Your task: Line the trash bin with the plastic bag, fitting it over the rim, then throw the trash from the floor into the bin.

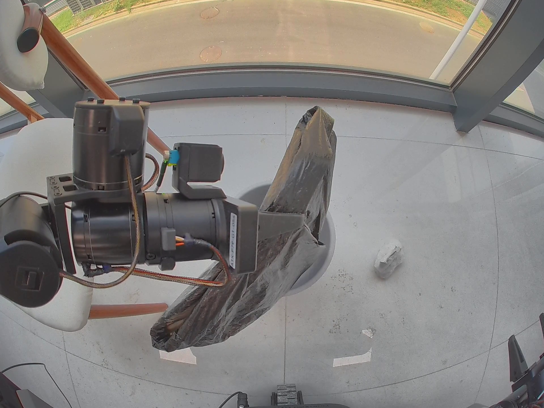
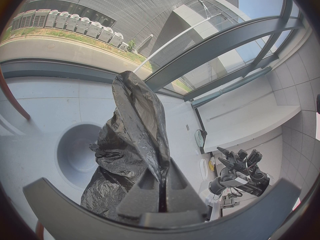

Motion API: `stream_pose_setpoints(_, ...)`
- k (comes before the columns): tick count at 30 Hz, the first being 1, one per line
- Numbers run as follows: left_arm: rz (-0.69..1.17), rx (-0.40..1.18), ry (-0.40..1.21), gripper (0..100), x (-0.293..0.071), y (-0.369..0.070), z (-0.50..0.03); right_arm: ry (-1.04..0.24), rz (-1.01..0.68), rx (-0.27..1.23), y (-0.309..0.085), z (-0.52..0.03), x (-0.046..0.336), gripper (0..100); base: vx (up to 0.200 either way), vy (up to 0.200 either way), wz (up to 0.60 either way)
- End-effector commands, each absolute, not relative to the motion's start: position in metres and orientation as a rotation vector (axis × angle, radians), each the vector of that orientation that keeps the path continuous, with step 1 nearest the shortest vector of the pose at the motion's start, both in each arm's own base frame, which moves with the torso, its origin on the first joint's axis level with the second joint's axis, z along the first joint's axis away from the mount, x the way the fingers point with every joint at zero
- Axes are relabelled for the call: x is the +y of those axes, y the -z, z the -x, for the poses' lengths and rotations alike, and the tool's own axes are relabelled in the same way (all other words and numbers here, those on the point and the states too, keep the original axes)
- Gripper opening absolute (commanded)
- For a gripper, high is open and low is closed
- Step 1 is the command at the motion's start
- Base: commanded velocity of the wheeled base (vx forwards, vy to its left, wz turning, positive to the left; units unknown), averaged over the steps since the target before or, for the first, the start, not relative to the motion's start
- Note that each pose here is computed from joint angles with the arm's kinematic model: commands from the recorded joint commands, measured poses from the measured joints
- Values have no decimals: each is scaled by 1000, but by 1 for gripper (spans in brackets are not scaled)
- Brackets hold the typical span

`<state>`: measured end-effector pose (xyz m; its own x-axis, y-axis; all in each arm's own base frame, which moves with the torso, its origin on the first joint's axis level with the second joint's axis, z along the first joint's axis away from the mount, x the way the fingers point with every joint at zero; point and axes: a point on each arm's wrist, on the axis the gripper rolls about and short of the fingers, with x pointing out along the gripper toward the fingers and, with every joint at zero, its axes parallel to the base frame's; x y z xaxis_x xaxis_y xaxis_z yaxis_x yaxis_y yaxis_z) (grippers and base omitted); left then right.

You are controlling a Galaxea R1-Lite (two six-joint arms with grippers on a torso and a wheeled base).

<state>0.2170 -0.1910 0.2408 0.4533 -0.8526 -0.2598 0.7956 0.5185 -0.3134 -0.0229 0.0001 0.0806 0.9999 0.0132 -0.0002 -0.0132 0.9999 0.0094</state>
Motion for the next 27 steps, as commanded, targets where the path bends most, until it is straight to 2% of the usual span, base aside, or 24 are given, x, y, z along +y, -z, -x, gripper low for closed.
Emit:
stream_pose_setpoints(1, 137, 412, 994, 0, -190, -236, -225, -14, -9, 6, -75, 22, 0, 100, 0, 0, 0)
stream_pose_setpoints(8, 83, 395, 990, 0, -192, -232, -234, -14, -9, 6, -75, 22, 0, 100, 0, 0, 0)
stream_pose_setpoints(16, -175, 323, 1032, 0, -206, -211, -253, -14, -8, 6, -75, 22, 0, 100, 0, 0, 0)
stream_pose_setpoints(25, -281, 300, 993, 0, -216, -204, -263, -14, -8, 6, -75, 22, 0, 100, 0, 0, 0)
stream_pose_setpoints(27, -355, 291, 973, 0, -217, -203, -264, -14, -8, 6, -75, 22, 0, 100, 0, 0, 0)
